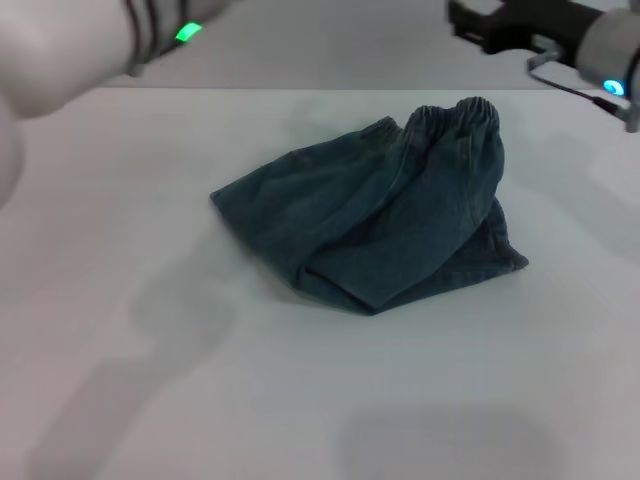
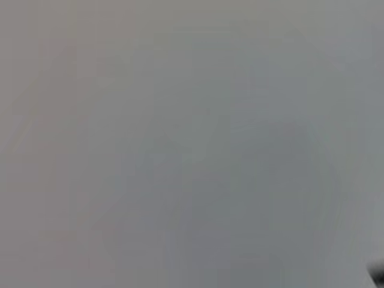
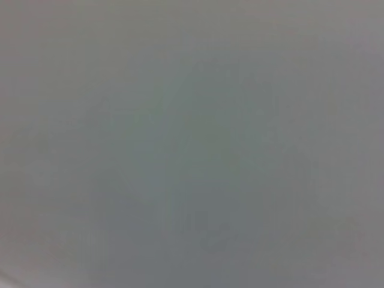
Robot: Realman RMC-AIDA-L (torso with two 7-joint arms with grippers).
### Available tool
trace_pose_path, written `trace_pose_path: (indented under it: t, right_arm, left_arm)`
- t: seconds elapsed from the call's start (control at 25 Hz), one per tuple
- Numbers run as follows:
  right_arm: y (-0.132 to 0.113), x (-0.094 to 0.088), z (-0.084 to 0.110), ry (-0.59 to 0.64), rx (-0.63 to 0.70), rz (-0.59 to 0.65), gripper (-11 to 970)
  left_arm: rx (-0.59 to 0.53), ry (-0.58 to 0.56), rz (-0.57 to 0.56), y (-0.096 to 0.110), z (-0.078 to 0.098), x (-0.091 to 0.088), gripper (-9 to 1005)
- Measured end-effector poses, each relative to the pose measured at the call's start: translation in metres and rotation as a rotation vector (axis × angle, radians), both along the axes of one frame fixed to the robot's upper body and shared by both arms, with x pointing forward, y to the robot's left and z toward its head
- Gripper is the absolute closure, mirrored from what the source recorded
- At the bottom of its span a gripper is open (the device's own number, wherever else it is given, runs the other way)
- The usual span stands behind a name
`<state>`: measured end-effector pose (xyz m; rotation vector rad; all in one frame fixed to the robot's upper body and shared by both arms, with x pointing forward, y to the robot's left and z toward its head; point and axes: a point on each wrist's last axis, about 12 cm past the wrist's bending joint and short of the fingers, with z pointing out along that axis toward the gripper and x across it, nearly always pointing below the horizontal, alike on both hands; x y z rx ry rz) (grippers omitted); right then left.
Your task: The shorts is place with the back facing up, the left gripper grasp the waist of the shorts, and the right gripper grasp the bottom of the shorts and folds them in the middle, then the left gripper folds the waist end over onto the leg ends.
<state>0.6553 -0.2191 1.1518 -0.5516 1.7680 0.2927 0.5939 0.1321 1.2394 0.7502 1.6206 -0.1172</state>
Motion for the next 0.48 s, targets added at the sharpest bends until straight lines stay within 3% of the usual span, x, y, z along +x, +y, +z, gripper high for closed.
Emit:
trace_pose_path:
  t: [0.08,0.16,0.24,0.48]
  right_arm:
    - [0.021,0.0,0.002,-0.001,-0.027,0.084,358]
    - [0.025,-0.001,0.002,0.0,-0.035,0.098,358]
    - [0.03,-0.001,0.0,0.004,-0.052,0.118,358]
    - [0.029,-0.006,-0.019,0.072,-0.078,0.134,358]
  left_arm:
    - [-0.057,-0.032,0.026,0.01,0.0,-0.001,150]
    - [-0.22,-0.108,0.103,0.037,0.0,-0.003,150]
    - [-0.292,-0.132,0.144,0.05,-0.003,-0.004,151]
    - [-0.412,-0.154,0.244,0.078,-0.016,-0.004,151]
